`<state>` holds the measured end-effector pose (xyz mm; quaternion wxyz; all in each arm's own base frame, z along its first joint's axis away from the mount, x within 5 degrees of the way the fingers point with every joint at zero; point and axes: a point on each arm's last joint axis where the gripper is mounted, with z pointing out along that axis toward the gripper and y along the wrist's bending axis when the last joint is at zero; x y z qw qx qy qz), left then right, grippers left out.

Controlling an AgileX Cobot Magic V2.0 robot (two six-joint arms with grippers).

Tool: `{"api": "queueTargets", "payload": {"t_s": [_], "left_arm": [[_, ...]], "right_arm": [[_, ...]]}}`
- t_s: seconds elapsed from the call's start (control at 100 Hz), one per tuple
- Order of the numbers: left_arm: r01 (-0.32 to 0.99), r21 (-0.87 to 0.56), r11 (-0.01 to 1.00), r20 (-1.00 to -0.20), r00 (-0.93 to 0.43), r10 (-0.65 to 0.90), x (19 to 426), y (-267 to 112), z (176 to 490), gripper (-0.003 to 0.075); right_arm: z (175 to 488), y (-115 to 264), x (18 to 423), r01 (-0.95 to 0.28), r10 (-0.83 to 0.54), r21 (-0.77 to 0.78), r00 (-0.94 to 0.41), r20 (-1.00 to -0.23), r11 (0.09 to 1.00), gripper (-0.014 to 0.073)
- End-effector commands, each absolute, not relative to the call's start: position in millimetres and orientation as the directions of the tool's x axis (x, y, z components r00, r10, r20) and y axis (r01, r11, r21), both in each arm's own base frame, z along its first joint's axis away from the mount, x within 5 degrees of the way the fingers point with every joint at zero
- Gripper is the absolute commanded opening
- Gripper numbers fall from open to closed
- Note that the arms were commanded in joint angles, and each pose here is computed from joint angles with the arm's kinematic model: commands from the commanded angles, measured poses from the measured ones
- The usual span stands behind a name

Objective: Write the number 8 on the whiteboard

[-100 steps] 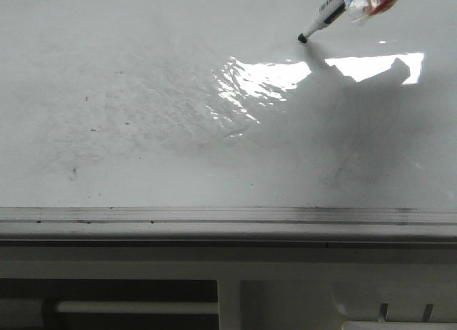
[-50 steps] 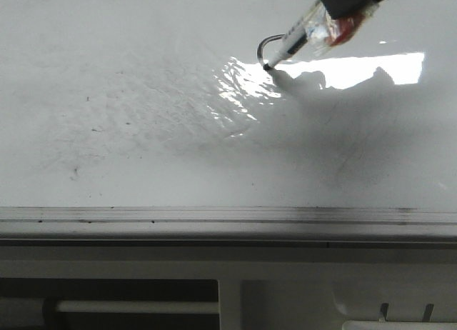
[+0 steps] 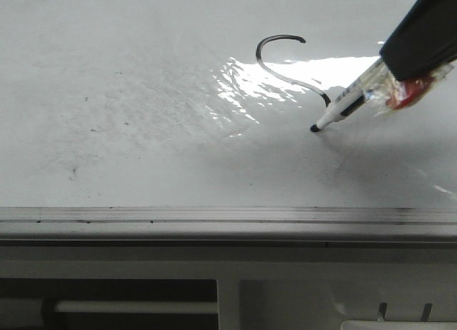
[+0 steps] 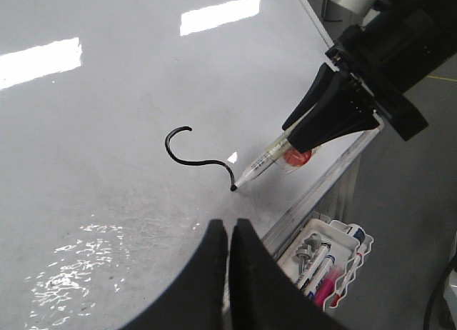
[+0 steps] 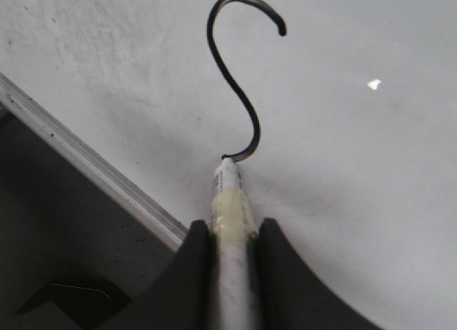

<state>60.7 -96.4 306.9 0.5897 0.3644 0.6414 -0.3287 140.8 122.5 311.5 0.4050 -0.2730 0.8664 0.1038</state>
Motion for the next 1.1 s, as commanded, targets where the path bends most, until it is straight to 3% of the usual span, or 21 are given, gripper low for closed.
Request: {"api": "queueTargets", "payload": {"t_s": [0.0, 0.49, 0.73, 0.82, 0.92, 0.99, 1.09], "left_arm": [[0.836, -0.01, 0.549, -1.0, -0.019, 0.01, 63, -95, 320, -0.002], [0.836, -0.01, 0.549, -1.0, -0.019, 0.01, 63, -95, 320, -0.002], [0.836, -0.01, 0.549, -1.0, -0.019, 0.01, 63, -95, 320, -0.002], [0.836, -0.01, 0.549, -1.0, -0.019, 0.01, 63, -95, 320, -0.002], [0.841, -0.01, 0.541, -1.0, -0.024, 0.018, 63, -95, 319, -0.0014], [0.851, 0.003, 0.524, -0.998, -0.03, 0.053, 62, -98, 316, 0.0045], [0.864, -0.004, 0.503, -0.991, -0.07, 0.113, 66, -107, 309, 0.0237]], "right_arm": [[317, 129, 149, -0.57, -0.377, -0.061, -0.456, -0.806, 0.819, -0.0042], [365, 119, 168, -0.489, -0.39, -0.194, -0.339, -0.856, 0.851, -0.0042], [367, 118, 167, -0.486, -0.384, -0.188, -0.343, -0.857, 0.854, -0.0042], [376, 121, 156, -0.518, -0.331, -0.116, -0.344, -0.879, 0.847, -0.0042], [388, 124, 130, -0.634, -0.348, -0.101, -0.279, -0.895, 0.767, -0.0042], [386, 128, 114, -0.705, -0.403, -0.106, -0.269, -0.875, 0.701, -0.0042], [379, 133, 101, -0.767, -0.505, -0.147, -0.253, -0.825, 0.624, -0.0046]]}}
